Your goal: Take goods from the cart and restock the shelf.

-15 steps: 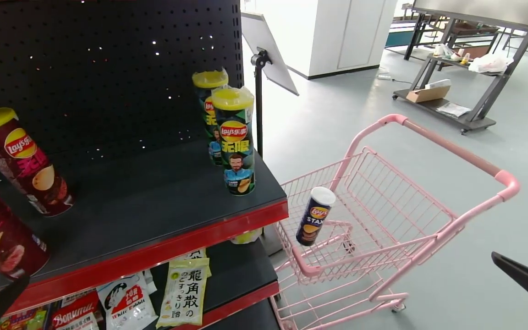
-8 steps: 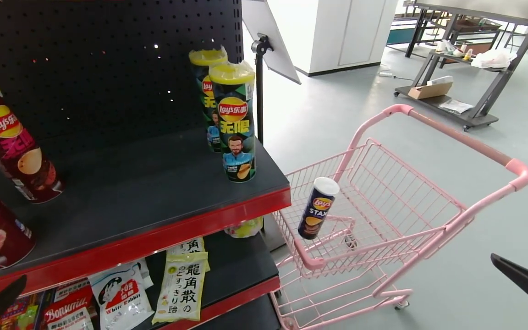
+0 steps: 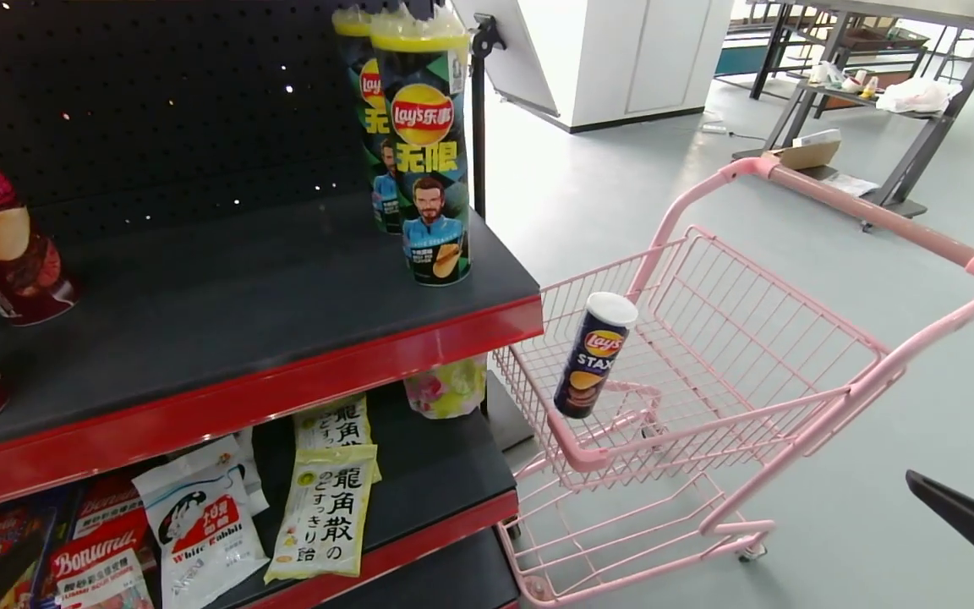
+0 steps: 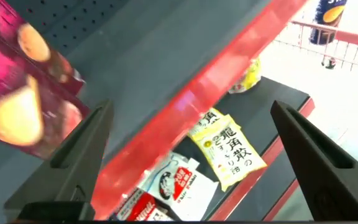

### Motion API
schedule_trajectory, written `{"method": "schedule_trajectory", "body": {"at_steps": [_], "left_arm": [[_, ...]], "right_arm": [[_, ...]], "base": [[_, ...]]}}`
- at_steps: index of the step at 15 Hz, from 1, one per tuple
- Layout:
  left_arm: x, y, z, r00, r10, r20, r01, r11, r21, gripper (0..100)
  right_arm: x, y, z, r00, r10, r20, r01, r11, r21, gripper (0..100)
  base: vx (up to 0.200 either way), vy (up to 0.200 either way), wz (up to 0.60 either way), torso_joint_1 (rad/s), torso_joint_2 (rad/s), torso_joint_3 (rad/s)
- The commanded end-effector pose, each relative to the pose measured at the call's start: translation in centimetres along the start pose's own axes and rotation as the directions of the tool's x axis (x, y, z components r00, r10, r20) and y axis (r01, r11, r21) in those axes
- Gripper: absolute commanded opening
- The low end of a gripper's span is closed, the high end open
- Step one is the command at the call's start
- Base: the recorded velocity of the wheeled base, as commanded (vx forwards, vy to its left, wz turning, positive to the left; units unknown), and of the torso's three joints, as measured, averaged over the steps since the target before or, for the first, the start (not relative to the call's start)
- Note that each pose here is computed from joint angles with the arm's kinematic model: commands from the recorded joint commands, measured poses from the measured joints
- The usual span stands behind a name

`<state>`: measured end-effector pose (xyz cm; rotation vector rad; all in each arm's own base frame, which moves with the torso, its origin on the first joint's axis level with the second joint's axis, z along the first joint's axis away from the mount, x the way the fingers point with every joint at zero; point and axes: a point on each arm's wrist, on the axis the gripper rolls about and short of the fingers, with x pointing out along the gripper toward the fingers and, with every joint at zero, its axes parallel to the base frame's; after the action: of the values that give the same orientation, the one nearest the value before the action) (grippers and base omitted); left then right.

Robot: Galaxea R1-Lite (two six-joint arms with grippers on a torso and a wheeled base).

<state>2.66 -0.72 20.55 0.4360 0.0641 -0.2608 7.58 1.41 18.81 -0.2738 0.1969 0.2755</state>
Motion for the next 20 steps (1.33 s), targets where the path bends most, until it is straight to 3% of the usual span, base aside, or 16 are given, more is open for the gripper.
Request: {"method": "schedule_trajectory", "body": {"at_steps": [1, 4, 7, 10, 12, 13, 14, 15, 17, 20], "left_arm": [[-0.2, 0.0, 0.0, 1.0, 0.003, 0.007, -0.003, 1.0, -0.003, 100], [-0.3, -0.1, -0.2, 1.0, 0.003, 0.008, -0.003, 1.0, -0.003, 100], [-0.6, -0.4, -1.0, 1.0, 0.009, 0.003, -0.009, 1.0, -0.003, 100], [-0.8, -0.5, -1.4, 1.0, 0.015, 0.001, -0.015, 1.0, -0.014, 100], [-0.6, -0.5, -1.5, 1.0, 0.019, -0.009, -0.02, 0.998, -0.053, 100], [-0.6, -0.5, -1.5, 1.0, 0.02, -0.011, -0.021, 0.998, -0.057, 100], [-0.6, -0.5, -1.5, 1.0, 0.018, -0.015, -0.019, 0.998, -0.064, 100], [-0.5, -0.5, -1.5, 1.0, 0.013, -0.016, -0.014, 0.995, -0.095, 100], [-0.3, -0.5, -1.2, 1.0, -0.001, -0.013, -0.001, 0.992, -0.128, 100], [0.0, -0.4, -1.0, 1.0, -0.005, -0.023, 0.002, 0.992, -0.128, 100]], "right_arm": [[0.0, 0.0, -0.1, 1.0, 0.001, -0.004, -0.001, 1.0, 0.0, 100], [0.2, 0.0, -0.2, 1.0, 0.004, -0.015, -0.004, 1.0, 0.001, 100], [2.0, -0.7, -0.7, 0.993, -0.036, -0.112, 0.041, 0.998, 0.042, 100], [6.6, -2.1, 1.5, 0.994, -0.034, -0.099, 0.046, 0.992, 0.121, 100], [12.8, -0.9, 2.4, 0.998, 0.061, -0.019, -0.057, 0.987, 0.152, 100], [14.5, -0.3, 2.7, 0.995, 0.098, 0.019, -0.099, 0.981, 0.168, 100], [16.7, 0.4, 2.8, 0.98, 0.193, 0.048, -0.198, 0.965, 0.174, 100], [18.3, 0.5, 2.5, 0.967, 0.247, 0.058, -0.254, 0.953, 0.168, 100], [21.9, -0.4, 1.4, 0.945, 0.318, 0.071, -0.326, 0.929, 0.174, 100], [26.1, -2.3, -0.2, 0.902, 0.419, 0.102, -0.428, 0.899, 0.096, 100]], "base": [[0.0, 0.0, 0.0, -0.149, 0.53, 0.378], [0.0, 0.0, 0.0, -0.145, 0.53, 0.38], [0.0, 0.0, 0.0, -0.094, 0.47, 0.365], [0.0, 0.0, 0.0, -0.028, 0.16, 0.118], [0.0, 0.0, 0.0, 0.0, 0.0, 0.0], [0.0, 0.0, 0.0, 0.0, 0.0, 0.0], [0.0, 0.0, 0.0, 0.0, 0.0, 0.0], [0.0, 0.0, 0.0, 0.0, 0.0, 0.0], [0.0, 0.0, 0.0, 0.0, 0.0, 0.0], [0.0, 0.0, 0.0, 0.0, 0.0, 0.0]]}}
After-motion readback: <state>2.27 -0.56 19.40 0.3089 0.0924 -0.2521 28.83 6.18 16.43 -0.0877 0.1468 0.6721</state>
